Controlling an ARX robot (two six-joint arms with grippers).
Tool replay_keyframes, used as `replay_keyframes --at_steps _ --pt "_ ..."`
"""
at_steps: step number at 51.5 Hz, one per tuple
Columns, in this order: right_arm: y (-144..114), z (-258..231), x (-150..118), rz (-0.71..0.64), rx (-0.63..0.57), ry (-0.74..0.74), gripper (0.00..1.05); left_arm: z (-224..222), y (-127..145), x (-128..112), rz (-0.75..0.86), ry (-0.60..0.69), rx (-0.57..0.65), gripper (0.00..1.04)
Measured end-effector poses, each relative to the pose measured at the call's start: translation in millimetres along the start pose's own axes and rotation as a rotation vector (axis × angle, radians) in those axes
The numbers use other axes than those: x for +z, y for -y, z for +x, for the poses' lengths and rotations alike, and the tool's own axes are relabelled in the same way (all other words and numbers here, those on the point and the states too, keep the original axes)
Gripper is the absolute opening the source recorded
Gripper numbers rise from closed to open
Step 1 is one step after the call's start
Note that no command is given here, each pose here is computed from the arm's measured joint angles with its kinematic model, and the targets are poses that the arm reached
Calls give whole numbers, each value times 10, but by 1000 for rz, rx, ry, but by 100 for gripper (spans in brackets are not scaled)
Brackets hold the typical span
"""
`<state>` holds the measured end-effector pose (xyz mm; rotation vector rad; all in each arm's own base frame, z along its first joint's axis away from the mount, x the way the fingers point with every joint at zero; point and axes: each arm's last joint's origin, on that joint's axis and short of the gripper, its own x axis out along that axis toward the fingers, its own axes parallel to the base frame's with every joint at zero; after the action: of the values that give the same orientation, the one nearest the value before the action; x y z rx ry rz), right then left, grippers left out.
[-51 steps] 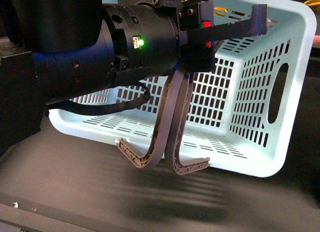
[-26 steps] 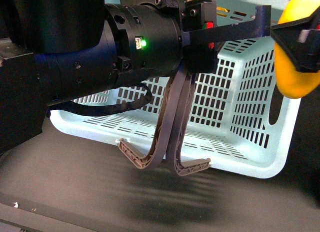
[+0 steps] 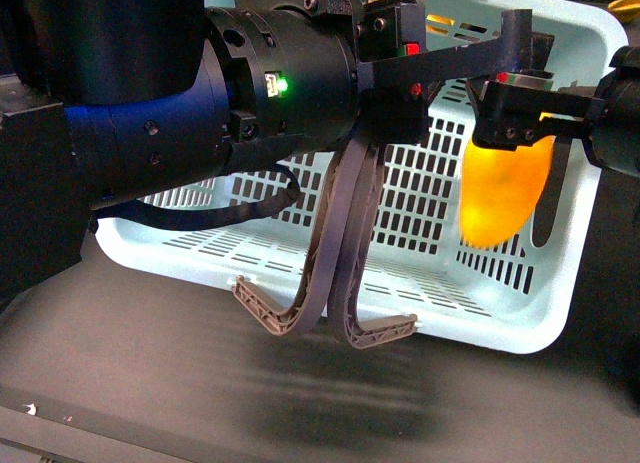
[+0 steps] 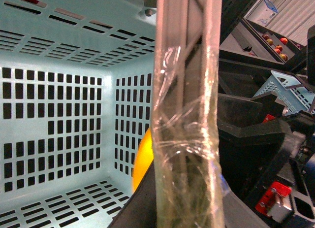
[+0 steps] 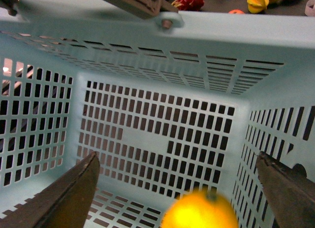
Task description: Pick mango with right arm and hold basket with left
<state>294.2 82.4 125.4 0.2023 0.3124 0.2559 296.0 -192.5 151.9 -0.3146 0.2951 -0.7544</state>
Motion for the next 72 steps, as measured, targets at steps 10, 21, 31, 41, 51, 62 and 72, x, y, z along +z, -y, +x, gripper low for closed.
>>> replay_keyframes --at_steps 10,21,31,41,51,62,72 --pt "-8 -209 185 11 -33 100 97 7 -6 -26 0 -12 3 10" --pt "45 -667 296 40 -98 166 97 7 -12 -23 1 -10 8 10" --pt "49 -1103 257 77 -160 199 97 7 -12 -23 1 -10 8 10" --pt "12 -1468 153 106 -240 215 97 6 -9 -25 0 -12 3 10" --pt "-49 -1718 25 137 -233 217 97 6 -10 -25 0 -12 4 10" --pt "-55 -1740 37 153 -229 234 97 7 -10 -24 1 -11 5 10" --pt "-39 -1753 30 69 -212 292 87 6 -11 -24 0 -11 5 10"
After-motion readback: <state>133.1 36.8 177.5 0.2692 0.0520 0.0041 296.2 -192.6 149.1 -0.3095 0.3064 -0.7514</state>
